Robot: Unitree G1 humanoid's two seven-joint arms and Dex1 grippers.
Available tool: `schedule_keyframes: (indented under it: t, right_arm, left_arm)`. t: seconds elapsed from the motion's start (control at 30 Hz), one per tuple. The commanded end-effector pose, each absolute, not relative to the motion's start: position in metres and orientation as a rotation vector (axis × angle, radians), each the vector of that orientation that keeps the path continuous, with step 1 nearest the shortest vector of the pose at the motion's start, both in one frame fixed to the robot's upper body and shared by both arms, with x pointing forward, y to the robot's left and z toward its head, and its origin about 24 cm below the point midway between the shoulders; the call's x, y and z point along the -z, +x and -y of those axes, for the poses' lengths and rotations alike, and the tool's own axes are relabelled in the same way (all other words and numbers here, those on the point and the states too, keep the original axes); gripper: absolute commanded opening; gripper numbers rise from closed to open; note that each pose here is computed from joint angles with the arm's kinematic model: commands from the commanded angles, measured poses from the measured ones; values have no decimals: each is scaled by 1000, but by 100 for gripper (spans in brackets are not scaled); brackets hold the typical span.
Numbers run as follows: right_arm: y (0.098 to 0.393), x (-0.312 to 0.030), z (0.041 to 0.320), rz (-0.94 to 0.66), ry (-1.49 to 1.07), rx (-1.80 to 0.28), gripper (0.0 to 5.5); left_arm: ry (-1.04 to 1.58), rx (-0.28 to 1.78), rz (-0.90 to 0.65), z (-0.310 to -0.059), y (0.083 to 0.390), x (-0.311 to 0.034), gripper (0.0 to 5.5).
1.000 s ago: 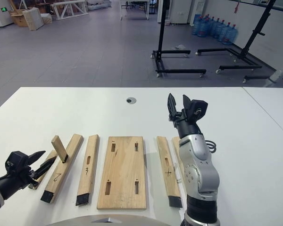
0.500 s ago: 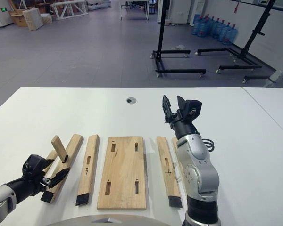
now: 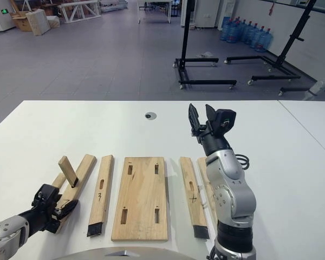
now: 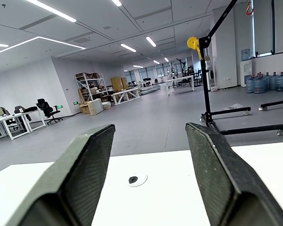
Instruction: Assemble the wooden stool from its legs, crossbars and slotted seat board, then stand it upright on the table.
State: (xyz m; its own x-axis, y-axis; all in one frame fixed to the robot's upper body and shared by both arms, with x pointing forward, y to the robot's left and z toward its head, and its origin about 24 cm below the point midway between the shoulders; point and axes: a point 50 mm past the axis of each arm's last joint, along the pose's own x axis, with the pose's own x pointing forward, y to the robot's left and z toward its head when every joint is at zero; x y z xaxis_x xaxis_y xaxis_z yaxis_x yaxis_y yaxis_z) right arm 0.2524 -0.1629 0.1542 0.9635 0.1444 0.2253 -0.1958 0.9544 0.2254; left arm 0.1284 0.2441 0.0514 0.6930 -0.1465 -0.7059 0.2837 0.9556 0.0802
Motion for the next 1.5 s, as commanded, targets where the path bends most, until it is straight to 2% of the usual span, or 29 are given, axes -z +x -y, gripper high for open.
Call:
schedule_keyframes:
  t: [0.03,0.17,0.3,0.47,0.63,0.77,0.97,1.23,1.47,1.5]
  right_arm:
    - [258,-158,163,212,250,-198,277]
    - [262,-161,164,222,260,-215,277]
    - [265,-163,161,209,398,-303,277]
    - [263,-179,153,201,653,-717,277]
    - [275,-193,150,180,799,-991,363]
    - [280,-198,134,155,843,-1176,424]
    - [280,-203,122,120,789,-1370,426]
    - [279,-202,117,76,771,-1477,426]
    - [275,-204,119,150,777,-1501,309]
    - [274,-204,119,173,774,-1499,280]
  left_arm:
    - [173,164,-797,-254,127,-44,205]
    - [121,162,-698,-254,141,-47,203]
    - [-23,245,-469,-244,169,-67,203]
    - [-274,438,-160,-228,216,-109,203]
    - [-421,802,53,-191,235,-155,203]
    - [-503,1051,42,-172,235,-163,203]
    - [-506,1289,-56,-157,226,-158,203]
    - [-495,1418,-96,-151,227,-161,203]
    - [-464,1374,-91,-153,237,-156,203]
    - [-463,1372,-92,-153,237,-155,203]
